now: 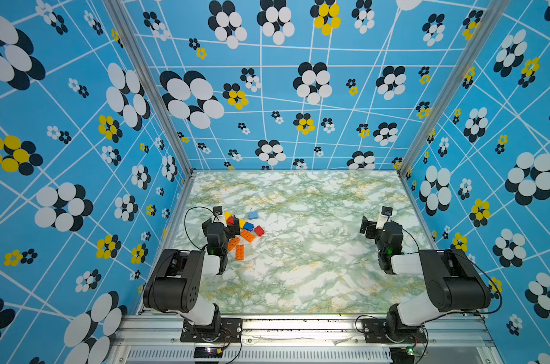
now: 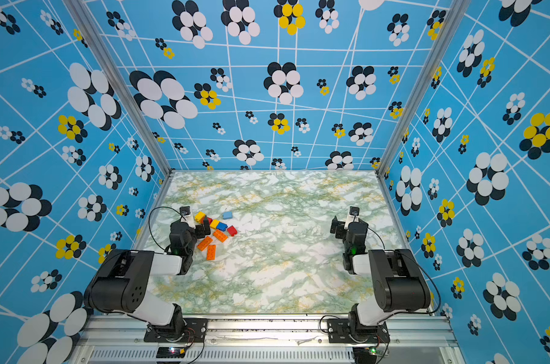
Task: Assemble the letter p with lego
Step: Pick up the lego brick from the center of the board.
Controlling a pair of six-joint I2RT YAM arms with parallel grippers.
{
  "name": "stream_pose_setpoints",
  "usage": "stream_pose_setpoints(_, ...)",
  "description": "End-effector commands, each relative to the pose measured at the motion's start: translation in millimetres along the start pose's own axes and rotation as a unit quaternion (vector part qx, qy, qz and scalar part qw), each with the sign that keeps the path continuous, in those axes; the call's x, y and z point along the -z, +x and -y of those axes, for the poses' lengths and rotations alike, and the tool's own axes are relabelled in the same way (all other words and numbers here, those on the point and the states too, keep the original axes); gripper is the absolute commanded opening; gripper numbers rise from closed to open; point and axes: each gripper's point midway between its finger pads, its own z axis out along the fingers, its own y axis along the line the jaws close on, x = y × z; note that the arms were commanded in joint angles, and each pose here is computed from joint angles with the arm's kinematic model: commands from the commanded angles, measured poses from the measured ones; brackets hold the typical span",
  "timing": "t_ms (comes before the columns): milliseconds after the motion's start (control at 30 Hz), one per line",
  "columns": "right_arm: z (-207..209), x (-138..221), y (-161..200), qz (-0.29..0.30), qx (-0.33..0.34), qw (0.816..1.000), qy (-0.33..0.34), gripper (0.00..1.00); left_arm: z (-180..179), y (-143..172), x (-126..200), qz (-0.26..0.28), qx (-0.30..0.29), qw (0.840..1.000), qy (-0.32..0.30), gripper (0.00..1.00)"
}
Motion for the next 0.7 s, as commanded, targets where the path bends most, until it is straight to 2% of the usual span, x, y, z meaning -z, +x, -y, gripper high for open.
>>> stream_pose_setpoints(0,-4.2,-2.3,-2.5,0.001,0.006,1.000,-0.007,0.99,0.7,-0.4,-0.7,0.004,-0.002,1.000,-0.003,0.99)
stream_pose_setpoints(667,-3.8,-2.9,-2.4,0.000,0.006,1.000,-0.006,0.99,0.6,-0.9,-0.7,0.005,-0.002,1.000,-0.003,0.99)
